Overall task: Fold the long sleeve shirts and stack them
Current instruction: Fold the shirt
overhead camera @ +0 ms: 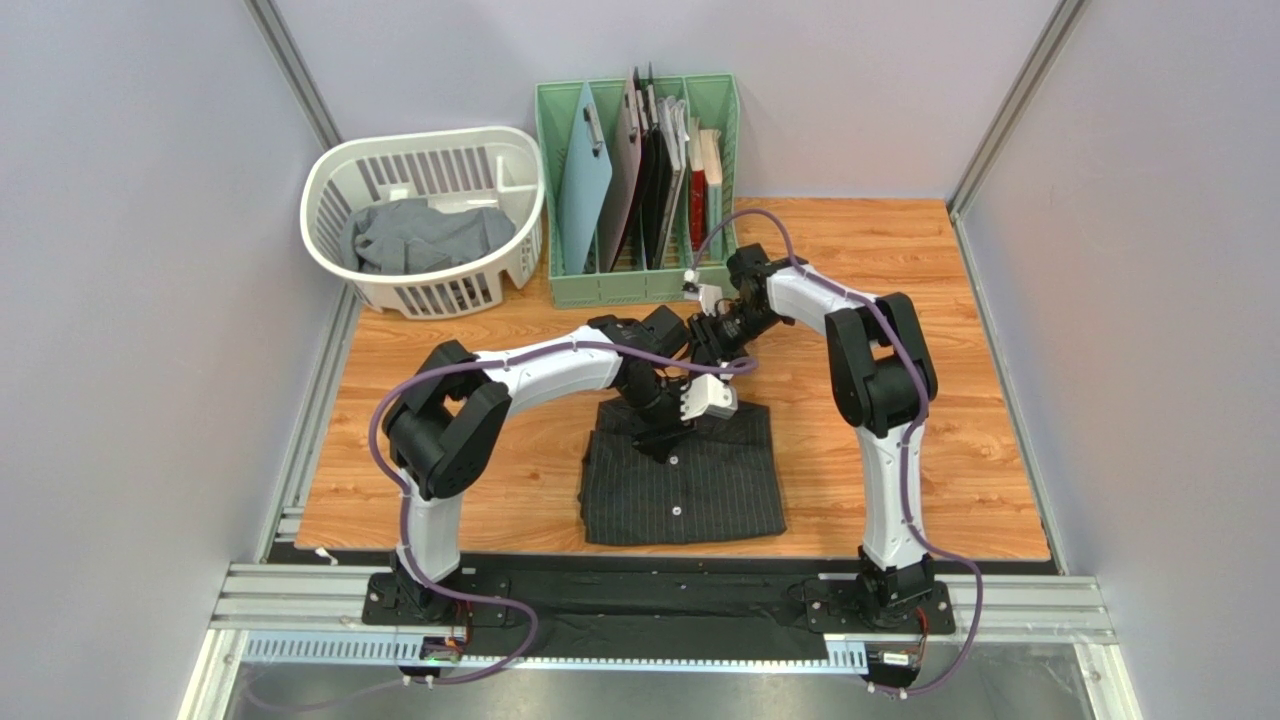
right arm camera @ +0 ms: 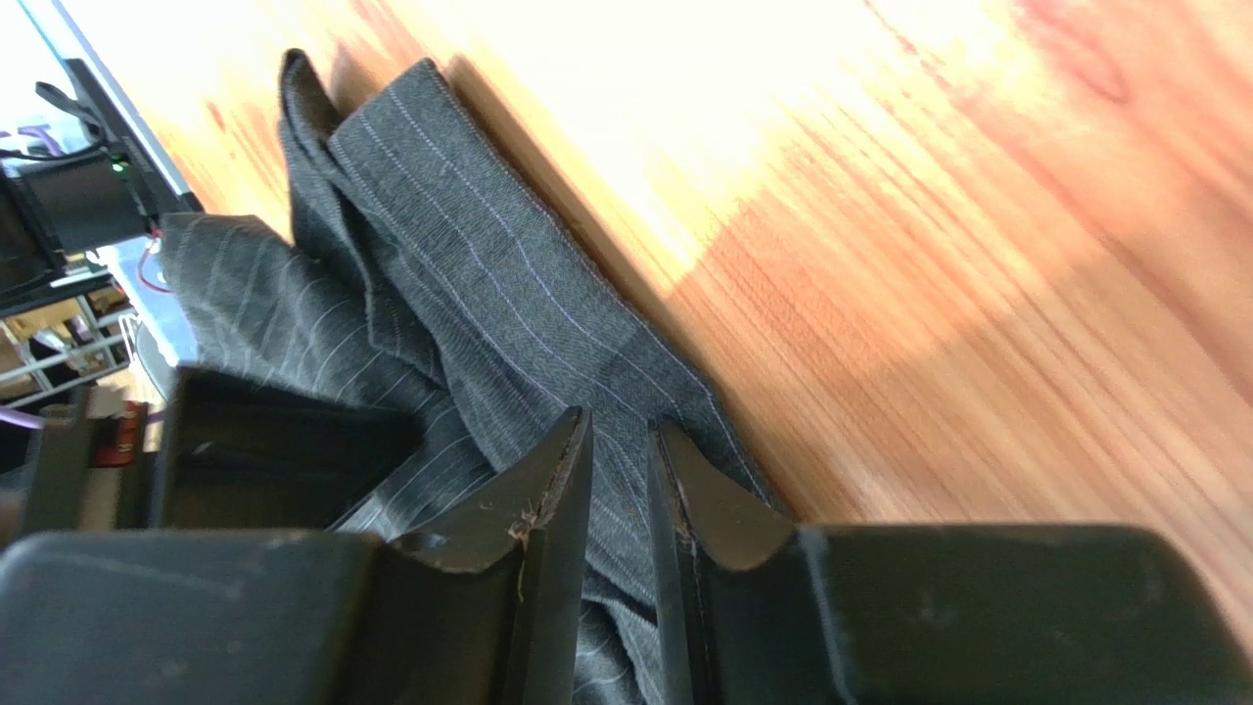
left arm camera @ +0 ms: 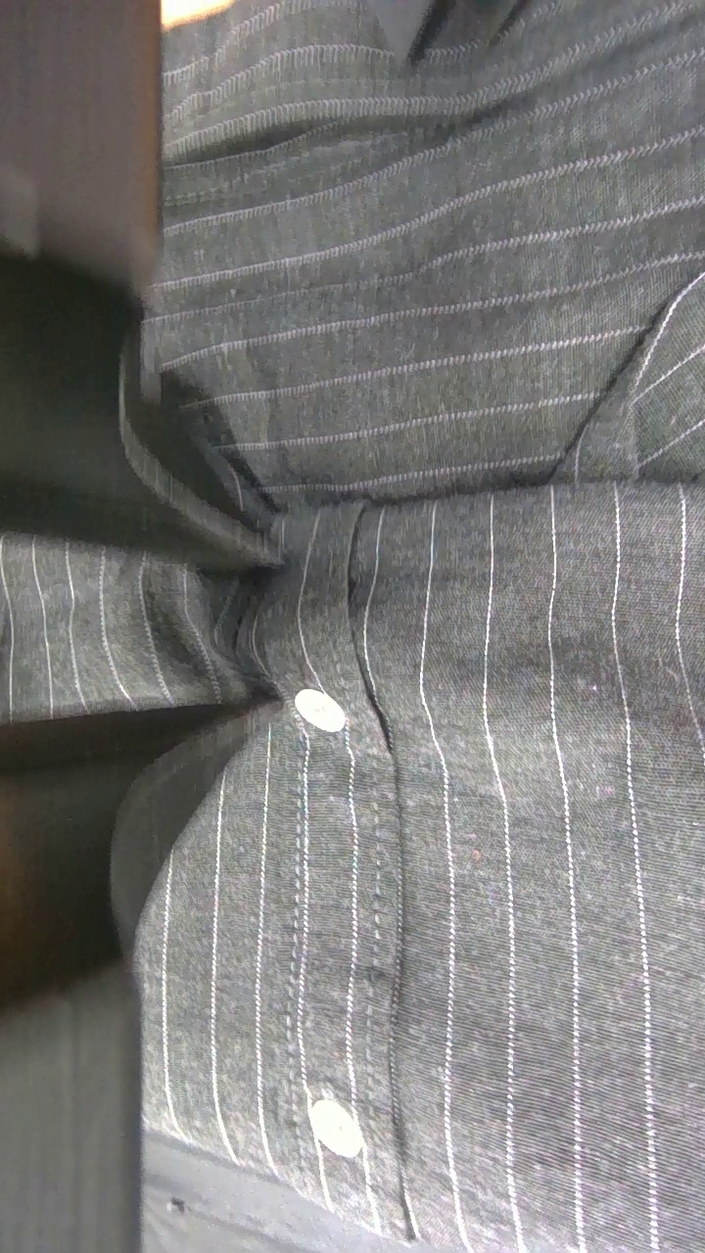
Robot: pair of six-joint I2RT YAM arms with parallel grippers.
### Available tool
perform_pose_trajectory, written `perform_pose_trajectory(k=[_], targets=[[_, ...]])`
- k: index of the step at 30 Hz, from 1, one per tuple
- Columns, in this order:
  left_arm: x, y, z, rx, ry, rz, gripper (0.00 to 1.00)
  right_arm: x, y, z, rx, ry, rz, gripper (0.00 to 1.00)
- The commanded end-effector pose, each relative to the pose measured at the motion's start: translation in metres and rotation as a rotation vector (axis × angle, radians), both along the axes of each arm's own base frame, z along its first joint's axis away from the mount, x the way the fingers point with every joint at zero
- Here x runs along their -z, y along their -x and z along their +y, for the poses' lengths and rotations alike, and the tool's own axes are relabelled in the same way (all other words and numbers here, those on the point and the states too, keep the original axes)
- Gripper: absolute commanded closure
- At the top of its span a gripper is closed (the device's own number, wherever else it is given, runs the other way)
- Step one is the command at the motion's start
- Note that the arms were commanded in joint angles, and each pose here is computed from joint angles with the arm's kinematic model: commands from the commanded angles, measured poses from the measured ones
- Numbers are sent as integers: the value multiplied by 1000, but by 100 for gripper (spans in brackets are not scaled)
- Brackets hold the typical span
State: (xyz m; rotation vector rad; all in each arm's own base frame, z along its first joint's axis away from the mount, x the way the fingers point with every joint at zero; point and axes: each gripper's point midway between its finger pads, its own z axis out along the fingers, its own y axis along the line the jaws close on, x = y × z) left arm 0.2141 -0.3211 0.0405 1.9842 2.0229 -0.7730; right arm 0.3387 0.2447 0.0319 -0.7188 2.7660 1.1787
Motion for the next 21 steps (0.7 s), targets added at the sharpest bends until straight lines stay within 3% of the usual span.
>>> perform_pose_trajectory(k=[1,6,11,21], targets=[[-33,-8,-15,51,93,-64,72,3,-7,4,-20,4,-46,74],[-58,-5,-13,70,118,-85,99,5,-6,1,-32,17,-56,75],[-69,-13,-6,68,117,-118,100,7,-2,0,-46,18,-54,76],[-80,-84,-11,-33,141,-294,100,5,1,-2,-63,15,-54,76]])
